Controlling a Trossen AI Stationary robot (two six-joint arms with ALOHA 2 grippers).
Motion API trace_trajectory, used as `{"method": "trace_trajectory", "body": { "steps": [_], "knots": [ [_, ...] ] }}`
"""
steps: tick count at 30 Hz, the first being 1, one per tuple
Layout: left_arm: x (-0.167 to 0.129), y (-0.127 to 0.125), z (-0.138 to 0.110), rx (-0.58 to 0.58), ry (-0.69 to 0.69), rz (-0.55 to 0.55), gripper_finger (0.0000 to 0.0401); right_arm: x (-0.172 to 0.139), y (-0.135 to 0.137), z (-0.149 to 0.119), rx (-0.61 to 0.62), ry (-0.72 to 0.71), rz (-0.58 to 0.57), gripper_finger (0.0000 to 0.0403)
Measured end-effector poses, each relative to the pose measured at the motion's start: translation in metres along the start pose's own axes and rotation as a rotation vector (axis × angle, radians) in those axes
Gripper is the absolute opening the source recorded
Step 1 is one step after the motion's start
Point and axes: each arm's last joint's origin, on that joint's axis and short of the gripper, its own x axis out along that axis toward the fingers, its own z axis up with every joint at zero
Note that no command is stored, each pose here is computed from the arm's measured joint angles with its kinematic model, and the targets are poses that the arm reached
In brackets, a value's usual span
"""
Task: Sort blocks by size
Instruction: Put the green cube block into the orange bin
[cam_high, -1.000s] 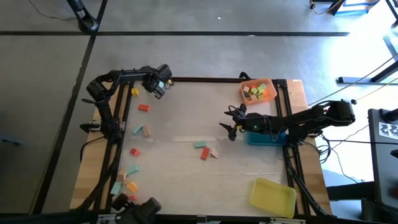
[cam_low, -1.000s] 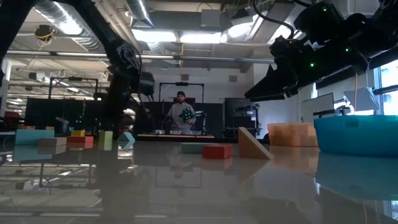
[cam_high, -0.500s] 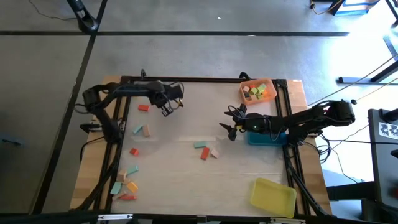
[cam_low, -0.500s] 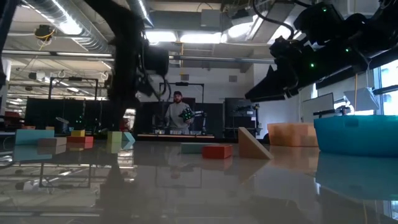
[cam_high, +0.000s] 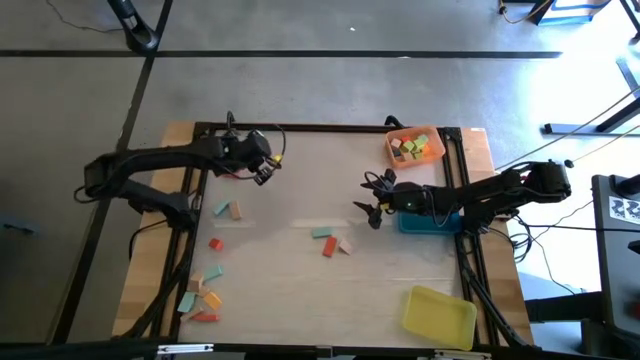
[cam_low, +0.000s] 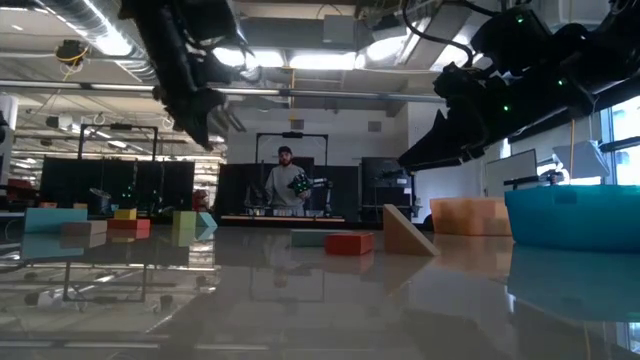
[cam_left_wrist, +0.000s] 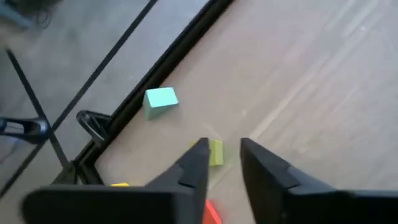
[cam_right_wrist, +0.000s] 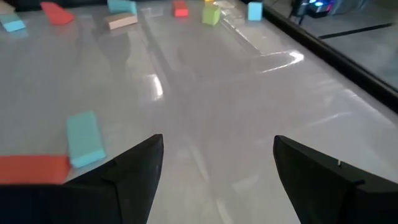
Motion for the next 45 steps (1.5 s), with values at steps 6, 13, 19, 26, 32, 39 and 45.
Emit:
{"method": "trace_trajectory", "body": {
  "steps": [6,13,19,26,32,39,45],
  "knots": [
    [0.029,0.012,-0.015,-0.114,0.019,0.049,0.0168,0.000,0.000,-0.001,-0.002,0.006,0.006,0.0301],
    [0.050,0.006,-0.026,-0.085,-0.008,-0.164,0.0192,0.000,0.000,0.000,-0.001,0.002,0.006,0.0301],
    [0.058,0.021,-0.026,-0.162,0.006,-0.118,0.0194,0.000,0.000,0.000,0.001,-0.004,0.007,0.0301],
    [0.074,0.034,-0.034,-0.195,0.119,-0.083,0.0234,0.000,0.000,0.000,0.000,-0.003,0.007,0.0301],
    [0.096,0.029,-0.039,-0.128,0.199,-0.078,0.0257,0.000,0.000,0.000,-0.001,0.000,0.006,0.0301],
    [0.117,0.023,-0.043,-0.090,0.264,-0.077,0.0254,0.000,0.000,0.000,-0.001,0.000,0.007,0.0301],
    [0.131,0.020,-0.047,-0.047,0.298,-0.085,0.0238,0.000,0.000,0.000,-0.001,0.001,0.006,0.0301]
  ]
}}
